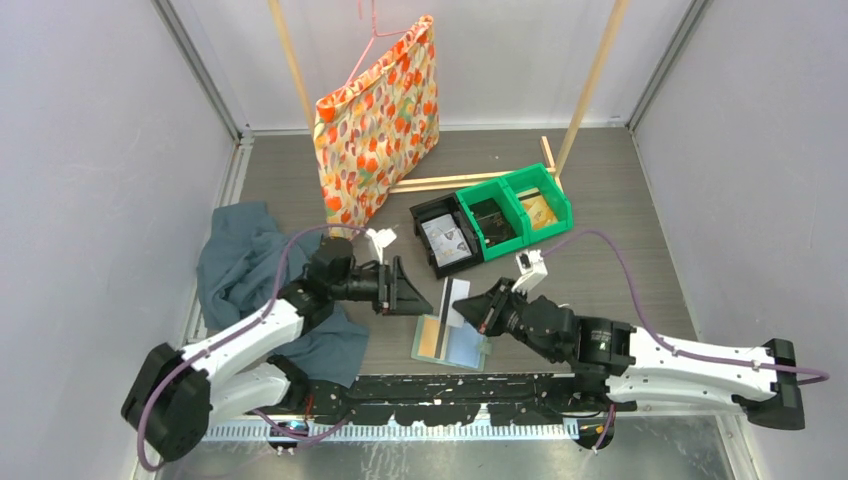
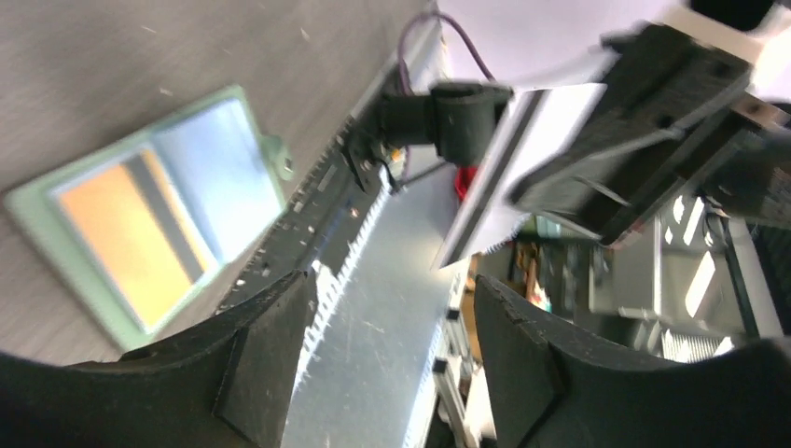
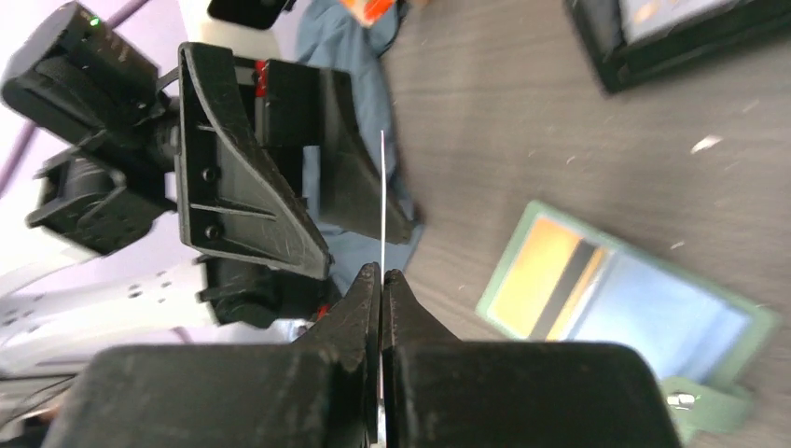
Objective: Take the credit cards out of the card holder
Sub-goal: Place the credit card in the storage box.
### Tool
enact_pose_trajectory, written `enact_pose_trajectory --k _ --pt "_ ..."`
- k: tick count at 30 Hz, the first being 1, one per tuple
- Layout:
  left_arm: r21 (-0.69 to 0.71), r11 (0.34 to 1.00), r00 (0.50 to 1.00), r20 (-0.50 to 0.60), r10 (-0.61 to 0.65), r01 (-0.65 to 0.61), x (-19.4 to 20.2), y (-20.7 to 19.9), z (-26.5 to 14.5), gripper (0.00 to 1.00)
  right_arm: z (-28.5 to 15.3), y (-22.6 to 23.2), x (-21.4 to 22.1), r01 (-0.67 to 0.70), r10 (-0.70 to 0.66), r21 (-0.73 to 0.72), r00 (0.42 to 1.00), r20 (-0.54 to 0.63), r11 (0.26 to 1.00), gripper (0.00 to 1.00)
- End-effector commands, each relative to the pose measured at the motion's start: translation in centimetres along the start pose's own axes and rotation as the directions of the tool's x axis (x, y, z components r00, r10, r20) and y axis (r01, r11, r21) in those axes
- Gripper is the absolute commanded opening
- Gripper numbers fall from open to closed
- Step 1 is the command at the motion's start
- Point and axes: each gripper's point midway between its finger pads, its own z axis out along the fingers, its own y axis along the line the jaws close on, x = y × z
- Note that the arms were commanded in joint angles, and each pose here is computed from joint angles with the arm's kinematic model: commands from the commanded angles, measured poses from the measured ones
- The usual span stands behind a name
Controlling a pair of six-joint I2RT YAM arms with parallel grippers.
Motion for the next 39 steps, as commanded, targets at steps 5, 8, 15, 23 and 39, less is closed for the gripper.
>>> enact_pose_trajectory --k 5,8,15,23,39 --pt "-0.280 0.951 0.976 0.207 -0.071 0.128 -2.8 5.4 -6.1 0.68 -0.2 -1.1 -9.0 0.596 -0.662 0.469 0.749 -0.031 0.652 0.01" --pt "-0.254 0.949 0.962 0.242 -0.124 0.186 -3.1 5.8 -6.9 0.67 1.2 -0.2 -10.9 0.717 -0.809 0.547 0.576 -0.116 0.432 0.01" --pt "-0.244 0.951 0.960 0.247 -0.130 0.191 -3.0 5.7 -7.0 0.66 7.2 0.8 -9.4 0.915 -0.936 0.365 0.266 -0.228 0.171 0.01" --pt "-0.245 0.952 0.960 0.252 -0.118 0.182 -3.3 5.9 -6.9 0.64 11.6 -3.9 -9.4 0.967 -0.899 0.255 0.128 -0.420 0.018 0.01" --pt "-0.216 0.961 0.966 0.232 -0.118 0.169 -3.3 5.1 -6.8 0.61 18.5 -7.2 -10.3 0.980 -0.914 0.036 -0.168 -0.370 -0.195 0.01"
